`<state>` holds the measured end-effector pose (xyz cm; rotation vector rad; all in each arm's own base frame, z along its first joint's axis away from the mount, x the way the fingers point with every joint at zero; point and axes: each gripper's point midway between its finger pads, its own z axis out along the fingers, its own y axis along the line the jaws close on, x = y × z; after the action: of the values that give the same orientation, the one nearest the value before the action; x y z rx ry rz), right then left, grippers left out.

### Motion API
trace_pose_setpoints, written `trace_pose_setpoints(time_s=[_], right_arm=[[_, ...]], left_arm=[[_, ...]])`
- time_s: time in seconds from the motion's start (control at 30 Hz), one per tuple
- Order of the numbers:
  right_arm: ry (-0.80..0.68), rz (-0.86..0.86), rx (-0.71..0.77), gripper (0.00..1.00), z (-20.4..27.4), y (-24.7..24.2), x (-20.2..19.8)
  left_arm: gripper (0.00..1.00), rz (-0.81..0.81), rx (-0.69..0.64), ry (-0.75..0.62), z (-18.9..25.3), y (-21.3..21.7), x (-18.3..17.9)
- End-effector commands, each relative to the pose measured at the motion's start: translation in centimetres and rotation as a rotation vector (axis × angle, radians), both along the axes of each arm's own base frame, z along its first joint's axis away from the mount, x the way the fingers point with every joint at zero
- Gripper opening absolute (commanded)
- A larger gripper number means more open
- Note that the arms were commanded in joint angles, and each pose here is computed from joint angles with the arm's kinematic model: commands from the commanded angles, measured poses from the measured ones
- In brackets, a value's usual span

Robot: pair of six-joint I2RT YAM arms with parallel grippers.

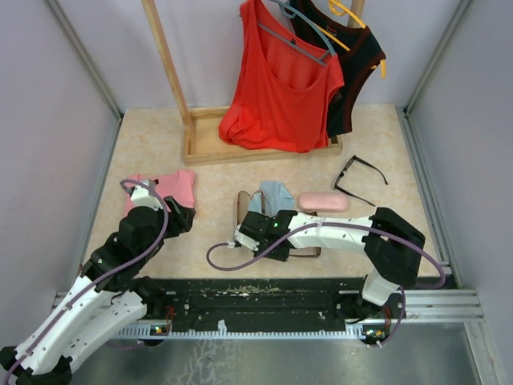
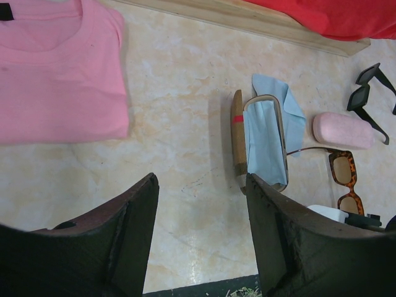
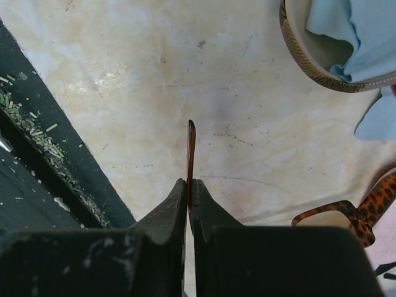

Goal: Organize the sunglasses
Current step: Place the sunglasses at the center of the board.

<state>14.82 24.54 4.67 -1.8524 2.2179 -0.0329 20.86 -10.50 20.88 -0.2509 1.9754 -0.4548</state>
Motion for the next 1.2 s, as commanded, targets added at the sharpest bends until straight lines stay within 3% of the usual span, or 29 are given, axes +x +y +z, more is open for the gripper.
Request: trace_pose_setpoints(time_s=[0.0,0.07,0.33,0.53,0.7,0.87,1.0,1.17], right_arm=[[-0.005,0.009,0.014,0.08,-1.1,0.7,0.0],[-0.013,0.004,0.019,0.18,-1.2,0.8,0.2],[-0.039,-0.021,0.042,0.39,-0.5,1.1,0.7],[-0.152,-0.132,0.272,0.43,5.2,3.2,2.1],[-0.291,-0.484,0.469,0.41,8.9,1.9,4.8],[-0.350,-0.919,0.547,0.41,9.4,-4.2,6.7],[-0.324,-1.171,0.569,0.40,8.3,-8.2,6.7],[-0.211,-1.345,0.576,0.39,5.5,-11.4,6.2]], left_arm=[[0.65,0.006,-0.003,-0.008,0.3,0.2,0.0],[0.65,0.006,0.000,-0.006,0.2,0.2,0.0],[0.65,0.012,0.003,-0.006,0.2,0.4,-0.1],[0.65,0.012,-0.002,-0.008,0.3,0.3,0.0],[0.65,0.001,-0.008,-0.003,0.1,0.0,0.1],[0.65,-0.023,-0.005,0.010,-0.3,-0.8,0.4],[0.65,-0.033,0.002,0.015,-0.4,-1.2,0.7],[0.65,-0.038,-0.019,0.023,-0.9,-1.6,0.7]])
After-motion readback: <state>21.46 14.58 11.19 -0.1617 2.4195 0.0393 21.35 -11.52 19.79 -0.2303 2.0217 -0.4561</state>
